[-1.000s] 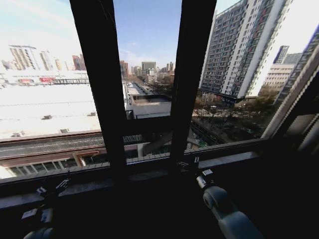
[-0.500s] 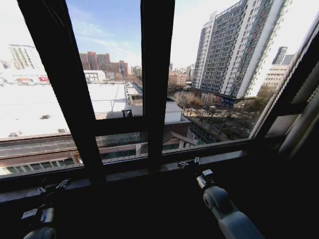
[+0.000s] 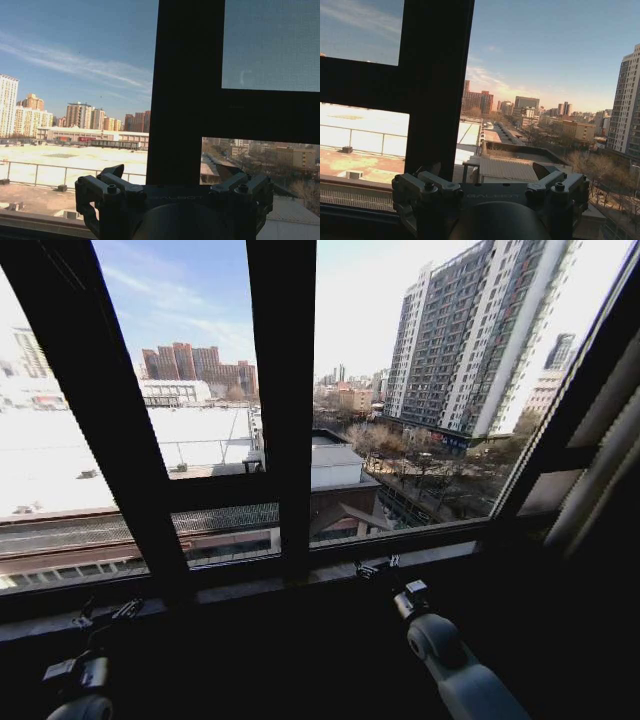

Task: Open the curtains by pulling them apart, changing their state from closed to fully open.

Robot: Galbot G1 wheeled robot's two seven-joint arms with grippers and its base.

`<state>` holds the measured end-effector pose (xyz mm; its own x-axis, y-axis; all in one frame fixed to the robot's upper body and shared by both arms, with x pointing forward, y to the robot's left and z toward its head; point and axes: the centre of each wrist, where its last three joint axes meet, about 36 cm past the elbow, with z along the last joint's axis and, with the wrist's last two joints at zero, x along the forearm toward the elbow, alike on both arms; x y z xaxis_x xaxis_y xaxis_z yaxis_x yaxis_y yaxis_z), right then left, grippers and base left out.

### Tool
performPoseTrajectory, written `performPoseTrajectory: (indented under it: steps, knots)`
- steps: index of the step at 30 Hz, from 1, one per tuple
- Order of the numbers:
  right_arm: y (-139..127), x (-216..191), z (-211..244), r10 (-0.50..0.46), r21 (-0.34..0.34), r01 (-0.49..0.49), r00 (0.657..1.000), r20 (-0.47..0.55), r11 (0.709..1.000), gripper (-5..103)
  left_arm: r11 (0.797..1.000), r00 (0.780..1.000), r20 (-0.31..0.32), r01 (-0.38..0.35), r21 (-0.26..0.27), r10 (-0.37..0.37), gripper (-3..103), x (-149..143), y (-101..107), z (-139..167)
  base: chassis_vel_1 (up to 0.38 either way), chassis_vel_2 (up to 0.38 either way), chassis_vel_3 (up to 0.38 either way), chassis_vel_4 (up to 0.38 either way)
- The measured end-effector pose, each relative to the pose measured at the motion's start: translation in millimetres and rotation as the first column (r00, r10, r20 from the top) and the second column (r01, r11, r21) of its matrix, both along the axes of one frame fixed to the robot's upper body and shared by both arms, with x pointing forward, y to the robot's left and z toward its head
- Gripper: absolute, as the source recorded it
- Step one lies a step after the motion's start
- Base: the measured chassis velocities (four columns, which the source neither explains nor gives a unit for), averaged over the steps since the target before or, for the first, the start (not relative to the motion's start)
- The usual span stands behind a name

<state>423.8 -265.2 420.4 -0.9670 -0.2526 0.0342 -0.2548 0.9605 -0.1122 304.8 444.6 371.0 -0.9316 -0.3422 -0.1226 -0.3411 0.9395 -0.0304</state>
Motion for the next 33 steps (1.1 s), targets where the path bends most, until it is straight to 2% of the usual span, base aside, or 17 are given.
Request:
performPoseTrajectory:
  steps: [11, 23, 33]
  knots:
    - [-0.1, 0.0, 0.0, 0.000, 0.000, 0.000, 1.000, 0.000, 1.000, 100, 1.000, 1.000, 0.000, 0.000, 0.000, 0.000, 100, 0.0, -0.1, -0.1, -0.045, -0.139, 0.039, 0.135]
    - [-0.4, 0.1, 0.1, -0.001, -0.001, 0.001, 1.000, 0.000, 1.000, 100, 1.000, 1.000, 0.000, 0.001, -0.001, -0.001, 100, 0.1, -0.5, -0.2, -0.176, -0.174, 0.184, 0.189]
    - [-0.1, 0.0, 0.0, 0.000, 0.000, 0.000, 1.000, 0.000, 1.000, 100, 1.000, 1.000, 0.000, 0.001, 0.000, -0.001, 100, 0.1, -0.2, 0.1, -0.001, -0.044, 0.014, 0.042]
